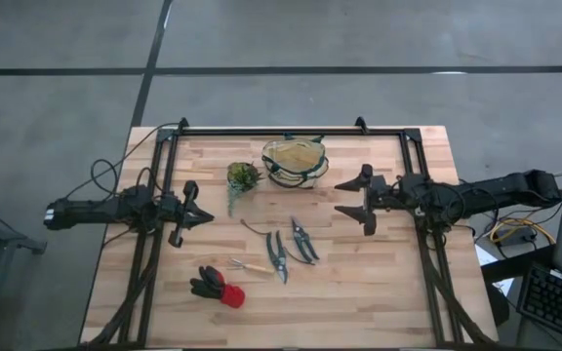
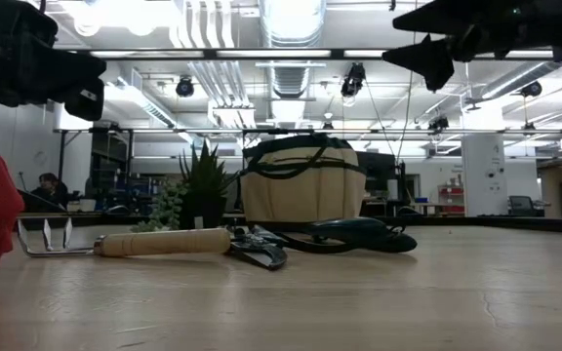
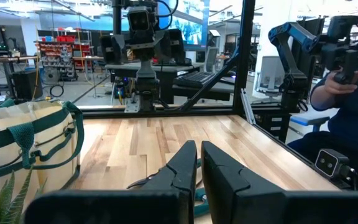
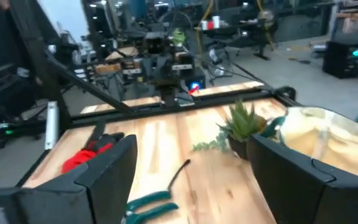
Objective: Pick & Place Garden tools in Gardening bag
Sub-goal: Put the right green shear scissors into the gardening bag
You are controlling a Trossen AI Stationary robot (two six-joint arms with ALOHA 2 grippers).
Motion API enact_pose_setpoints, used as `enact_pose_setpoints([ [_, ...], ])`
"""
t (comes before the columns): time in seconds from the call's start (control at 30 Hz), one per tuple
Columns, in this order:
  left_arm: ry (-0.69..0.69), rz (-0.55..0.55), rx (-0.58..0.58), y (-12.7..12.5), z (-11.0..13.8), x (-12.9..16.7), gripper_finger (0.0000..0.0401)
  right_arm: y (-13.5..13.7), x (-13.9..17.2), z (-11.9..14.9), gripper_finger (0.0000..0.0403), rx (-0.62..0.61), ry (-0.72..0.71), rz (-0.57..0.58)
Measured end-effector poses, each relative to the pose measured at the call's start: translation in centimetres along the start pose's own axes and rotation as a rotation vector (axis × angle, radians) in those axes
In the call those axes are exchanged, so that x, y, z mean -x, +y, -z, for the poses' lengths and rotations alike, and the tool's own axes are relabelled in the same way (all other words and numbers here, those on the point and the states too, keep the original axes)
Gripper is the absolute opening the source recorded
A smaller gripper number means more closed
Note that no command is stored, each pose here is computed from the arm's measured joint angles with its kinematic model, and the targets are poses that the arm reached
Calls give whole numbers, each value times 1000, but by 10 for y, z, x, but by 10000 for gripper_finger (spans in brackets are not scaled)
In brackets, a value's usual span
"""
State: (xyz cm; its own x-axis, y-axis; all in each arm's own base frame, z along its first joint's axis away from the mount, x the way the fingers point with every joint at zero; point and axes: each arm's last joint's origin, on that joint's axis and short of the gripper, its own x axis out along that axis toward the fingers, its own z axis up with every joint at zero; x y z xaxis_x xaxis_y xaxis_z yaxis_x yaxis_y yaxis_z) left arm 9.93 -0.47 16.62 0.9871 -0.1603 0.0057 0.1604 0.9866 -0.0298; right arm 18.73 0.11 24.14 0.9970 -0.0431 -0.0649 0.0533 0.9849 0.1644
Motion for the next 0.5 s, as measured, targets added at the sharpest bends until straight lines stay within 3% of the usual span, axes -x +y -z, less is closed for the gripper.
enact_pose_setpoints([
  [0.13,0,0,0,0,0,0,28,4,7,-9,303,-8,23,-79],
  [0.3,0,0,0,0,0,0,28,5,14,-19,301,-6,57,-74],
  [0.5,0,0,0,0,0,0,28,8,5,-13,288,1,133,-85],
])
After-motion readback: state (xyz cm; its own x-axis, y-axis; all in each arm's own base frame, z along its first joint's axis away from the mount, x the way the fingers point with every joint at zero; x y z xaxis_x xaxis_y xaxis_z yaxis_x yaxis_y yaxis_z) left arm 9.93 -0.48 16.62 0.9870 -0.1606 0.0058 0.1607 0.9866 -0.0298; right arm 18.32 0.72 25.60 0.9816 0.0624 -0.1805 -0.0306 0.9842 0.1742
